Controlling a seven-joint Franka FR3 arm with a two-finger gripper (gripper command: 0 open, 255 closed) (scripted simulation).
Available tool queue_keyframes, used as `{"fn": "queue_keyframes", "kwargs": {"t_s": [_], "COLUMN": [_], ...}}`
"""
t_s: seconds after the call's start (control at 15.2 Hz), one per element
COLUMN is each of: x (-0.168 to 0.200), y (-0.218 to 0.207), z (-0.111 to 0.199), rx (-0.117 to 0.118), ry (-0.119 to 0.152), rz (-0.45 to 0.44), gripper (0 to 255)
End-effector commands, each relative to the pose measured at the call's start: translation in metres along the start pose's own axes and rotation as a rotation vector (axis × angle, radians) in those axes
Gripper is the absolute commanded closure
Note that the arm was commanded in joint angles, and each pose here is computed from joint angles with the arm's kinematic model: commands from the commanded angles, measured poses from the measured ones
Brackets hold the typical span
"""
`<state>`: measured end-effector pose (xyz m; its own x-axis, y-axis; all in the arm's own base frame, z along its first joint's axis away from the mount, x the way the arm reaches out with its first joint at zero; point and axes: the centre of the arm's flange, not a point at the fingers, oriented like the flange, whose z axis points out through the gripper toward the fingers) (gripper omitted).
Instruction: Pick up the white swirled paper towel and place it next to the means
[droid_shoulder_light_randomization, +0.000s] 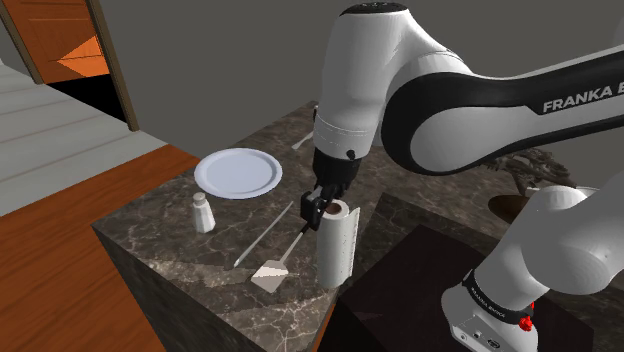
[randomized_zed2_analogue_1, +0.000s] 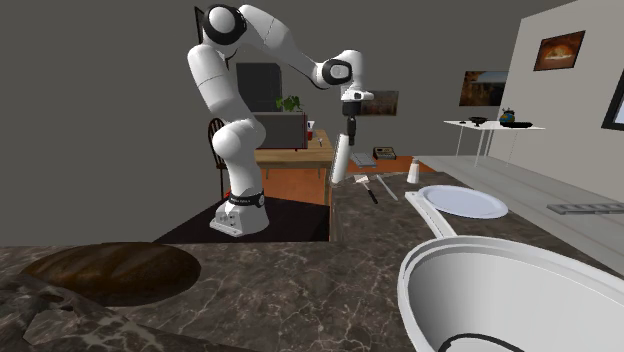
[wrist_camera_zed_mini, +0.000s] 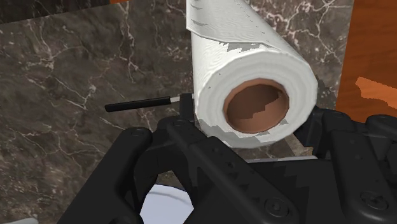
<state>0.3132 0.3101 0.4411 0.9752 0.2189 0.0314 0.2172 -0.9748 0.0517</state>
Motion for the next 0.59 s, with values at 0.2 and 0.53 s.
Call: {"fn": "queue_keyframes", "kwargs": {"t_s": [0.2,0.53], "x": [0.000,0.000], "y": [0.000,0.000], "z": [0.000,-0.026], "rx": [0.000,0.000], "ry": [0.000,0.000], "rz": [0.000,0.000], "gripper": [0,0]}}
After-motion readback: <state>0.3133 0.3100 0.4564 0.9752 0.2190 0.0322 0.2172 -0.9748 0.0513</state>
